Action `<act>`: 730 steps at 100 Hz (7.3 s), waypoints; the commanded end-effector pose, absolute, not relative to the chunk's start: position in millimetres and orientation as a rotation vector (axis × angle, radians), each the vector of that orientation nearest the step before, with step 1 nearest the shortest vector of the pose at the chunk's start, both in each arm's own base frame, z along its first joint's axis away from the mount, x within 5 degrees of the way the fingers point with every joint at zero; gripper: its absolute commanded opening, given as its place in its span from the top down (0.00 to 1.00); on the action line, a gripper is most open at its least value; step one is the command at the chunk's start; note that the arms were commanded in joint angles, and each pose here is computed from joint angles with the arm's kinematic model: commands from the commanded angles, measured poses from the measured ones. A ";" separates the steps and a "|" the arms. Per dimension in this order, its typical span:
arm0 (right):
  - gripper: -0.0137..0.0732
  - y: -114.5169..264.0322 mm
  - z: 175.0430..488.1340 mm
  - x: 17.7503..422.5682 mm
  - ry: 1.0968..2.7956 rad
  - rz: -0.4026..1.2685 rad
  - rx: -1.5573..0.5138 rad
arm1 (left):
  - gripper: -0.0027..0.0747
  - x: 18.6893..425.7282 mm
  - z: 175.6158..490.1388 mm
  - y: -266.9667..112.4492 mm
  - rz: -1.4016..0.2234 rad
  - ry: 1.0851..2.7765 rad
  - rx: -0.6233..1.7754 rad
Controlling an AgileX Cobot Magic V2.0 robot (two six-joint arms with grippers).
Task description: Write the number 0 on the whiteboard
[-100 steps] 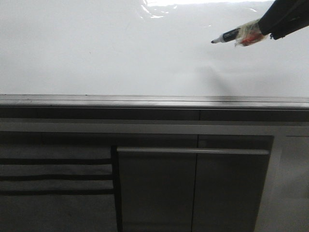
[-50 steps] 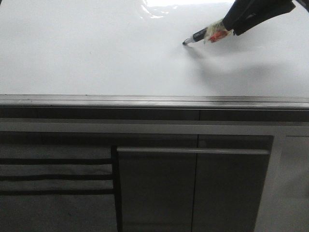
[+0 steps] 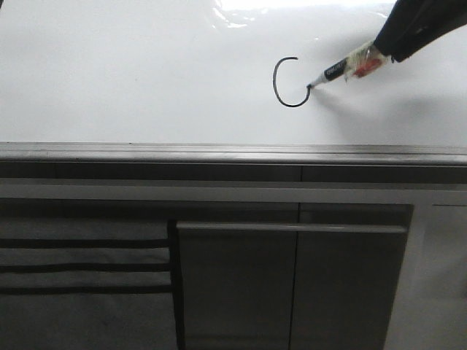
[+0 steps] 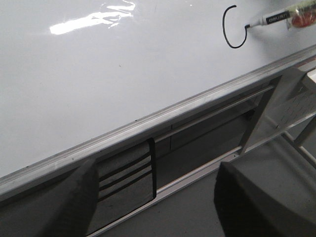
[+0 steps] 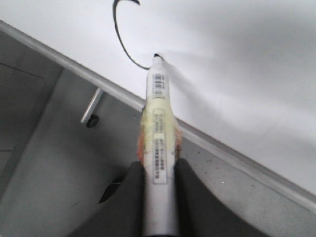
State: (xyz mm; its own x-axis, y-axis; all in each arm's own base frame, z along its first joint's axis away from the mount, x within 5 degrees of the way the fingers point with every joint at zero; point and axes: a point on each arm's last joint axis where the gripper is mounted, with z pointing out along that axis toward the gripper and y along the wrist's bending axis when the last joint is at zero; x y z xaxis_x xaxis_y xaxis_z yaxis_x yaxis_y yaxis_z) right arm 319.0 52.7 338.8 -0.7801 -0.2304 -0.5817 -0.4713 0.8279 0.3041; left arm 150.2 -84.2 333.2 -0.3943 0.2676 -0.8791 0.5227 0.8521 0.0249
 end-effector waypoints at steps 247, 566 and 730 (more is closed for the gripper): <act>0.88 120.0 388.4 149.8 1.549 0.466 -1.601 | 0.96 145.1 354.3 -226.0 -0.514 1.662 1.420; 0.93 7.6 308.3 111.6 1.753 0.089 -0.024 | 0.89 101.4 333.9 -14.6 -0.133 1.649 0.108; 0.93 8.0 287.2 111.9 1.837 0.091 -0.027 | 0.99 53.5 213.5 -5.5 -0.062 1.407 0.104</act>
